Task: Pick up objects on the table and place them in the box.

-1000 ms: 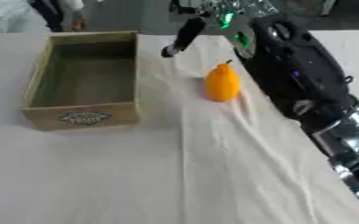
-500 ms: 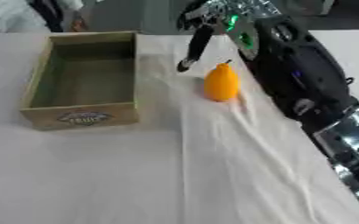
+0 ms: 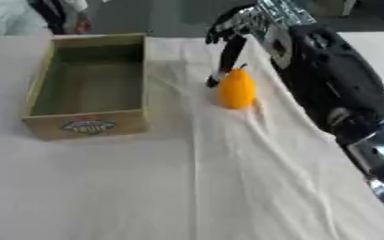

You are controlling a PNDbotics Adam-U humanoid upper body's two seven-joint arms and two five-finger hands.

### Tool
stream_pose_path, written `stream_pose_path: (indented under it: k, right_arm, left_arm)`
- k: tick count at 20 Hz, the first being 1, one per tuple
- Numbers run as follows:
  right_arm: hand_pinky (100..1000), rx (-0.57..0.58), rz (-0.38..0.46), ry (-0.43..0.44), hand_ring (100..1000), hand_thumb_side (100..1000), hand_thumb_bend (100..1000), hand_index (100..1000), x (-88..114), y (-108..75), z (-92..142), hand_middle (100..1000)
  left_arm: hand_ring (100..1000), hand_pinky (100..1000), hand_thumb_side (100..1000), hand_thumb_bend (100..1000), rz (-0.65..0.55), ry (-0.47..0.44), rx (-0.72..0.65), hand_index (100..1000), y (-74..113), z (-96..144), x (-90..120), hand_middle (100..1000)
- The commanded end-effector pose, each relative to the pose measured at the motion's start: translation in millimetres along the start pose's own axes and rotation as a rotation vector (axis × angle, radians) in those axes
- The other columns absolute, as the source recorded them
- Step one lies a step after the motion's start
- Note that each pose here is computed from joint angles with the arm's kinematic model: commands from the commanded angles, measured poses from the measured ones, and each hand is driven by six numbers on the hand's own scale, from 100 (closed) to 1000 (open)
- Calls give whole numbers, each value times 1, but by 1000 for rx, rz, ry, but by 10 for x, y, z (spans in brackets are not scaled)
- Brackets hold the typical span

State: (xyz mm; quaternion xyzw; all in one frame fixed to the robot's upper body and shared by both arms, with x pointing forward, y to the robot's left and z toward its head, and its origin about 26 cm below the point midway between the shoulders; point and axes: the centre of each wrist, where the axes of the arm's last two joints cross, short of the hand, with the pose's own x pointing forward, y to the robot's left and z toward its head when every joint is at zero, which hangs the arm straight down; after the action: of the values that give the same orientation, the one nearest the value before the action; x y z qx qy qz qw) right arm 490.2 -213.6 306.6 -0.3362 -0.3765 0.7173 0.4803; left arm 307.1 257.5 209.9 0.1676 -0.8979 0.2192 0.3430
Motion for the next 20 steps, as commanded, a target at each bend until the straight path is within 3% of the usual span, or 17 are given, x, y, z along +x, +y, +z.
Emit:
stream_pose_path:
  k: [1,13,20]
  right_arm:
    - [881,-15,-5,23,992,406,595,1000,-197,-54,123,961]
    - [878,30,-24,63,995,413,579,1000,-415,127,105,962]
    - [863,43,-33,44,979,414,597,1000,-399,183,66,916]
  left_arm:
    - [708,645,913,100,1,-37,-8,860,13,-64,74,649]
    - [709,644,910,100,3,-38,-7,860,9,-64,76,649]
    - [710,644,909,100,6,-35,-6,860,5,-61,74,650]
